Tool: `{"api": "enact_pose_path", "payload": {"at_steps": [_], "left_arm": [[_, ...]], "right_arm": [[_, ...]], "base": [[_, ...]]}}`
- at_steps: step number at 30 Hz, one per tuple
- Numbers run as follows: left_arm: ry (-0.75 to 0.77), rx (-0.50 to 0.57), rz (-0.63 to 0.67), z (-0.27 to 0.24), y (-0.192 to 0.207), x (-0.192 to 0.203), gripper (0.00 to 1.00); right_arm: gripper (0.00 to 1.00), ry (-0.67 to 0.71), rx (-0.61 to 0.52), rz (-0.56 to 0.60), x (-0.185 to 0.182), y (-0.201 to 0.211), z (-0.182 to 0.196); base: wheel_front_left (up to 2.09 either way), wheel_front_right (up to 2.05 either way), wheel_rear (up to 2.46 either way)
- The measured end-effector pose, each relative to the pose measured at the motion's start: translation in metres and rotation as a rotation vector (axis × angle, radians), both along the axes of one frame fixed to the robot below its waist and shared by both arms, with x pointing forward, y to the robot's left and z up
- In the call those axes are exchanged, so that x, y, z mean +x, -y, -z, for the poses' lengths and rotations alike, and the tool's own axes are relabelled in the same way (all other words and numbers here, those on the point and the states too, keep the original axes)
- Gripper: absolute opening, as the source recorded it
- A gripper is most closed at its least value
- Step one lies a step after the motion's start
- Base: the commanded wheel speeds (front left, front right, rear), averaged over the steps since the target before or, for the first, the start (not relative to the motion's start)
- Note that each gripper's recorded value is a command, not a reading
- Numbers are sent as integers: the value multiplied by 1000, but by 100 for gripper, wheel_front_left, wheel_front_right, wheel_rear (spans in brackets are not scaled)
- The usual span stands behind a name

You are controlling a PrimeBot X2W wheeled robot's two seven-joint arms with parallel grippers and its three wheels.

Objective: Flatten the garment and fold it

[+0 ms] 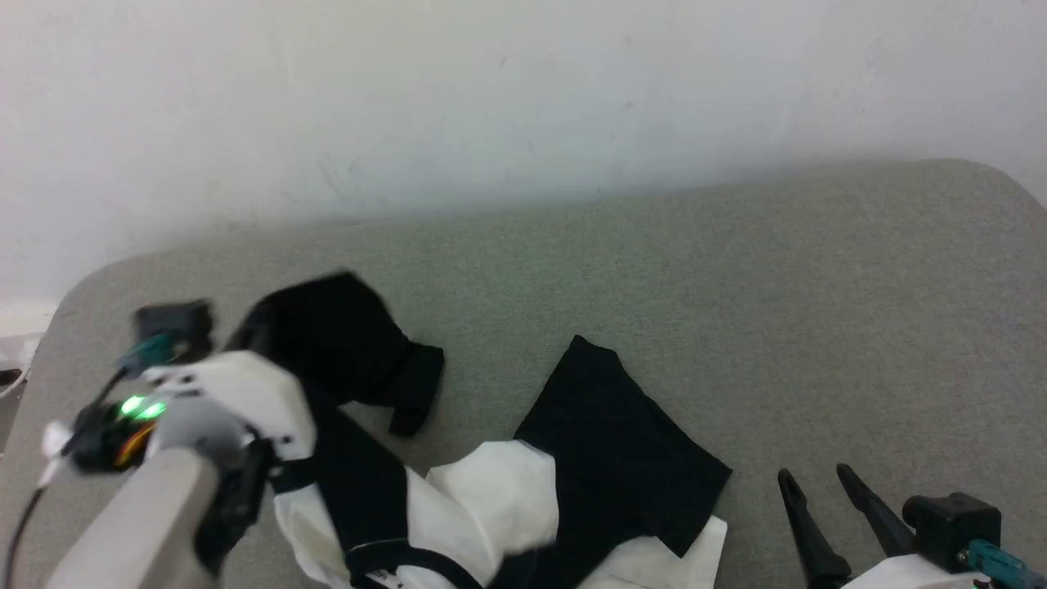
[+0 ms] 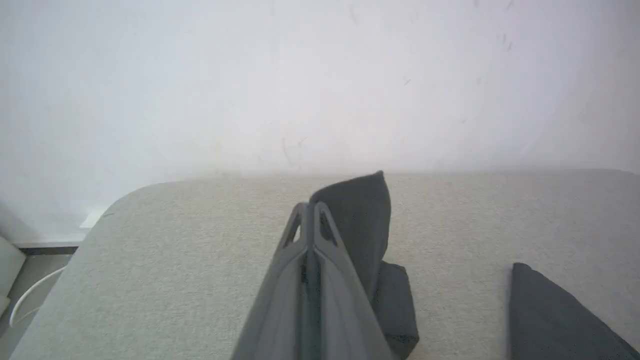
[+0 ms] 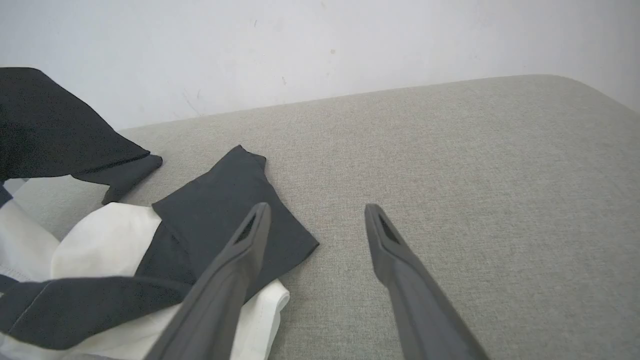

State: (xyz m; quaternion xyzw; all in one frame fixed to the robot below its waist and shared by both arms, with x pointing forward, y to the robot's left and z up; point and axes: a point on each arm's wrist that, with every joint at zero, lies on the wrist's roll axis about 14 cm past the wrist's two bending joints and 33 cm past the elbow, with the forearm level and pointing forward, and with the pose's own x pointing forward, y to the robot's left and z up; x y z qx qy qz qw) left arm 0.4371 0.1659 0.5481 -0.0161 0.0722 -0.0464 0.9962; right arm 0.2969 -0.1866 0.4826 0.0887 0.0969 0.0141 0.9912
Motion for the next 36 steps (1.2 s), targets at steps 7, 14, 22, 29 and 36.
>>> {"api": "enact_pose_path", "payload": {"at_steps": [7, 14, 22, 29, 36], "left_arm": [[-240, -64, -355, 83, -96, -72, 0], [-394, -94, -481, 132, -120, -129, 51], [-226, -152, -420, 110, -103, -117, 100], [45, -166, -311, 57, -76, -102, 100], [167, -176, -221, 27, -39, -98, 100]], "right_arm": [[100, -3, 0, -5, -1, -1, 1], [100, -14, -3, -27, 4, -6, 2], [100, 6, -13, -38, 4, -9, -3], [100, 7, -15, -35, 0, -7, -4], [100, -183, 11, -79, 9, -17, 36]], "base": [[0, 0, 0], [0, 0, 0], [0, 0, 0], [0, 0, 0], [0, 0, 0]]}}
